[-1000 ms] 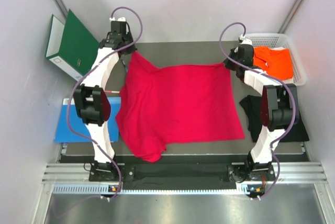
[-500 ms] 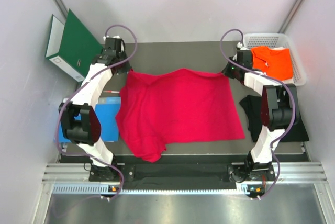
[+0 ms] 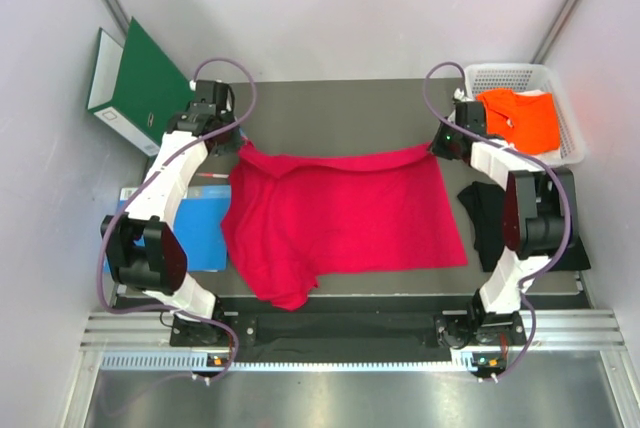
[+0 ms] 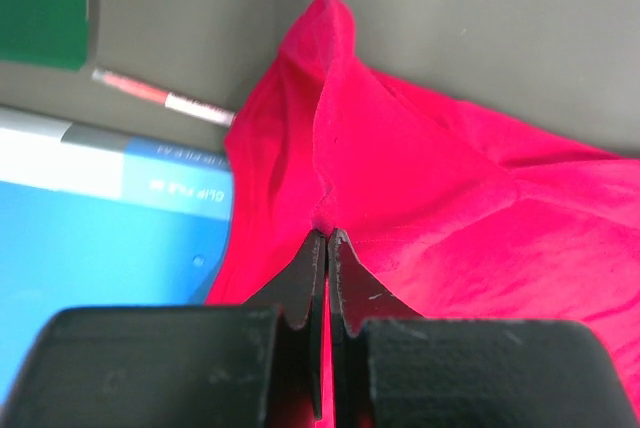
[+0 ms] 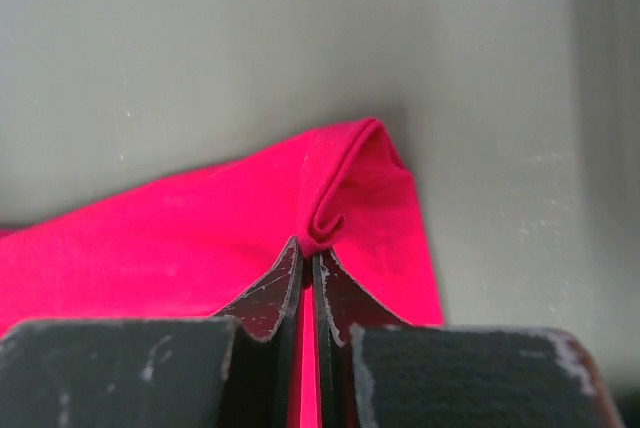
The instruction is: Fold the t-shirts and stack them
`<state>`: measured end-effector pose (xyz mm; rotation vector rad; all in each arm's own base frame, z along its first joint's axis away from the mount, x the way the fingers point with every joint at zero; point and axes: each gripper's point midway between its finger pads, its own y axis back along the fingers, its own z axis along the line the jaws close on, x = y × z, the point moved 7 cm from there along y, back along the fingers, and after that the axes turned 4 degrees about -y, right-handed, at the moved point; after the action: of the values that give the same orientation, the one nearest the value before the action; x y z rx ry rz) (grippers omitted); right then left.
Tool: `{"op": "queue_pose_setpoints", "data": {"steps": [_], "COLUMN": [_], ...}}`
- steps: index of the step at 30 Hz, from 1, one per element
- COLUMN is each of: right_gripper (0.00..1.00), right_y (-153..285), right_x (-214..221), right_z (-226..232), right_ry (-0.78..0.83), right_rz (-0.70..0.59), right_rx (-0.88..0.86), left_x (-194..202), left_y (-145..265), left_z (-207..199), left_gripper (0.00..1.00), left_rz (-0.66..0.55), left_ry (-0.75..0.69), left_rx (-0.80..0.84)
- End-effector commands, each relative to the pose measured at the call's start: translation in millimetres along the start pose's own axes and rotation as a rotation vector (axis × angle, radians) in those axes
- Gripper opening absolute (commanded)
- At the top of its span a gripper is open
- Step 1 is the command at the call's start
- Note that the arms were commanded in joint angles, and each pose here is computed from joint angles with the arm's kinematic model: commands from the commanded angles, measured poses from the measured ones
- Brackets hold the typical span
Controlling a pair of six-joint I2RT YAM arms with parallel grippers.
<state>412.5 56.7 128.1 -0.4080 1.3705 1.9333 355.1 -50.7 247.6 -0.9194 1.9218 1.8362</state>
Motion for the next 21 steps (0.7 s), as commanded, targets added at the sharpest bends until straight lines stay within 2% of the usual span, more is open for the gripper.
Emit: {"op": "queue_pose_setpoints", "data": {"steps": [1,16,21], "right_gripper": [0.00,0.00,0.02], "right_y": [20.0,42.5,29.6], "right_x": [-6.3,22.6,41.4], "right_z": [-8.2,-23.4,-33.8], "right_ry": [0.023,0.036,0.028], "right_rz": [-0.039,0.019,0.104], "right_rx": [0.042,0.092,0.131], "left_x": [6.3,30.4,41.7], "left_y": [19.7,14.7,19.3], "left_z": [10.8,20.0,16.0], "left_gripper": [0.00,0.00,0.00], "left_rz": [-0.006,0.121,0.186], "left_ry": [0.008,-0.018,-0.012], "left_rx": [-0.049,-0.102,-0.049]}}
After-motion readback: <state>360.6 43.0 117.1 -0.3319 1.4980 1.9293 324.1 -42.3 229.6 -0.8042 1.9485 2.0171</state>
